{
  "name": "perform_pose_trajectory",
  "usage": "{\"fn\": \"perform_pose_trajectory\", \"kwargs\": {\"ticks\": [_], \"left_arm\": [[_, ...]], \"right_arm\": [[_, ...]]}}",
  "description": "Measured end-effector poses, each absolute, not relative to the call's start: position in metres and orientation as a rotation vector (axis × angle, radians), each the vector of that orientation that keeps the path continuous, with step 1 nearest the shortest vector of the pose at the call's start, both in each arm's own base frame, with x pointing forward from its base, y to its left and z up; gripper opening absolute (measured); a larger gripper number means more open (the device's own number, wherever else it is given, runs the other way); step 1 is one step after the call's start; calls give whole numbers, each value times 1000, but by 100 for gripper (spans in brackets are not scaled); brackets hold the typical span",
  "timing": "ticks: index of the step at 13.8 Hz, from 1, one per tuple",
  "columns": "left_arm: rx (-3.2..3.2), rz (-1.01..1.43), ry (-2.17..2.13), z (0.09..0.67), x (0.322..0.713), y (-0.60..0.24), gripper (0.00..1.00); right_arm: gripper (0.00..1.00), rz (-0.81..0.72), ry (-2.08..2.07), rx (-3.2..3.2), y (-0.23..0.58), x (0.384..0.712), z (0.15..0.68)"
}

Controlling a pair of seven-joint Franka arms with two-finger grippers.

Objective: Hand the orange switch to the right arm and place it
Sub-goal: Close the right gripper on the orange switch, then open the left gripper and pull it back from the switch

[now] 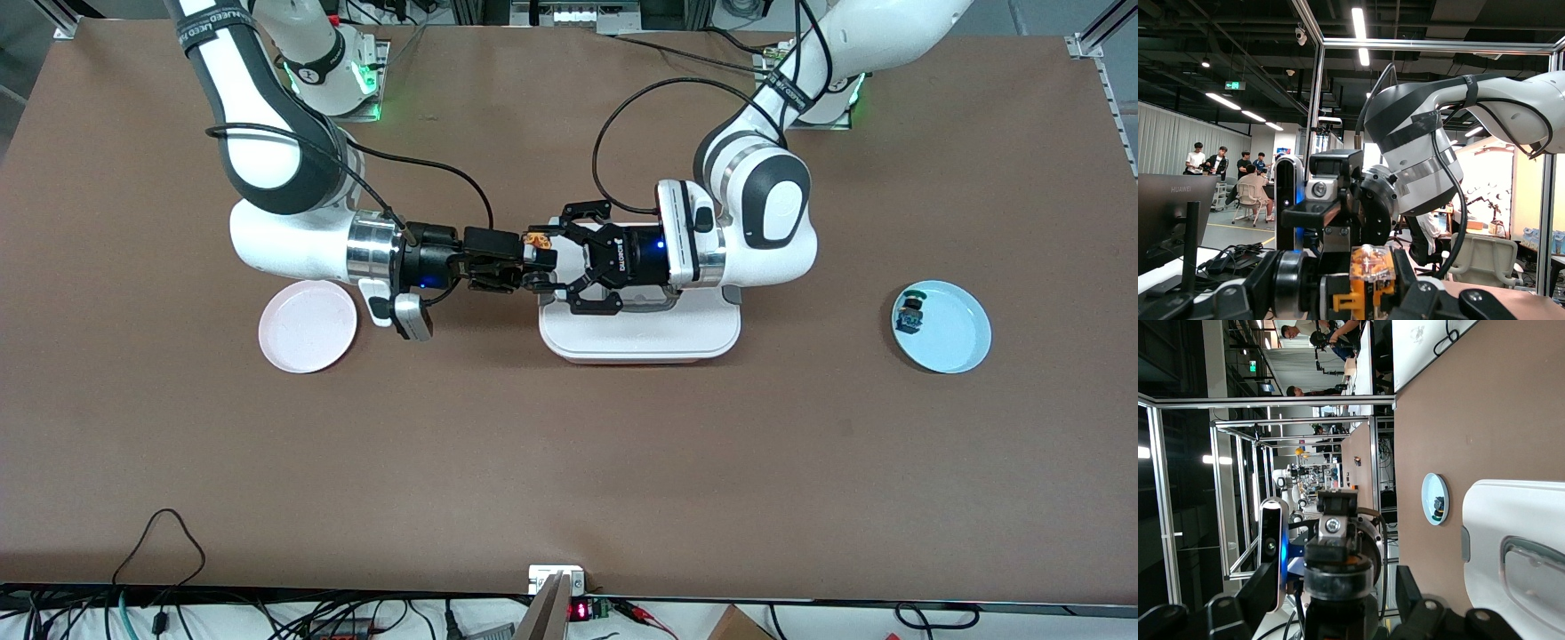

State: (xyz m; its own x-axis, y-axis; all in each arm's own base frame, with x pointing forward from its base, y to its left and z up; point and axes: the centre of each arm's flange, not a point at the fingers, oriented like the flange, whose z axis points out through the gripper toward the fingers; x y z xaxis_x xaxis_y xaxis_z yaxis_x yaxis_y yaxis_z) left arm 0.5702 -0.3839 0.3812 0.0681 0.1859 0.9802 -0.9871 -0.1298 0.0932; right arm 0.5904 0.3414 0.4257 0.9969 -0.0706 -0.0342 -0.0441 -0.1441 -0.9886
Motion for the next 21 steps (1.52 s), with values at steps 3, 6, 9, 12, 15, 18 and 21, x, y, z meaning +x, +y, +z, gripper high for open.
{"fn": "perform_pose_trajectory", "kwargs": {"ticks": [3, 6, 9, 12, 15, 18, 21], "left_arm": [[1206, 1329, -947, 382, 570, -384, 72], [1206, 1329, -947, 382, 570, -384, 72], [1201, 1330, -945, 383, 570, -384, 72], [1193, 1332, -946, 386, 569, -387, 72], [1189, 1330, -949, 386, 567, -389, 72], [1184, 1329, -952, 386, 565, -392, 86], [1186, 1328, -951, 386, 565, -391, 100]], "right_arm": [[78, -25, 86, -1714, 340, 592, 427], [67, -23, 80, -1713, 341, 590, 427], [51, -25, 75, -1714, 342, 590, 429], [35, -19, 69, -1712, 343, 589, 428], [35, -11, 50, -1716, 340, 589, 429], [35, -6, 41, -1711, 331, 593, 429], [35, -12, 46, -1706, 322, 598, 431]]}}
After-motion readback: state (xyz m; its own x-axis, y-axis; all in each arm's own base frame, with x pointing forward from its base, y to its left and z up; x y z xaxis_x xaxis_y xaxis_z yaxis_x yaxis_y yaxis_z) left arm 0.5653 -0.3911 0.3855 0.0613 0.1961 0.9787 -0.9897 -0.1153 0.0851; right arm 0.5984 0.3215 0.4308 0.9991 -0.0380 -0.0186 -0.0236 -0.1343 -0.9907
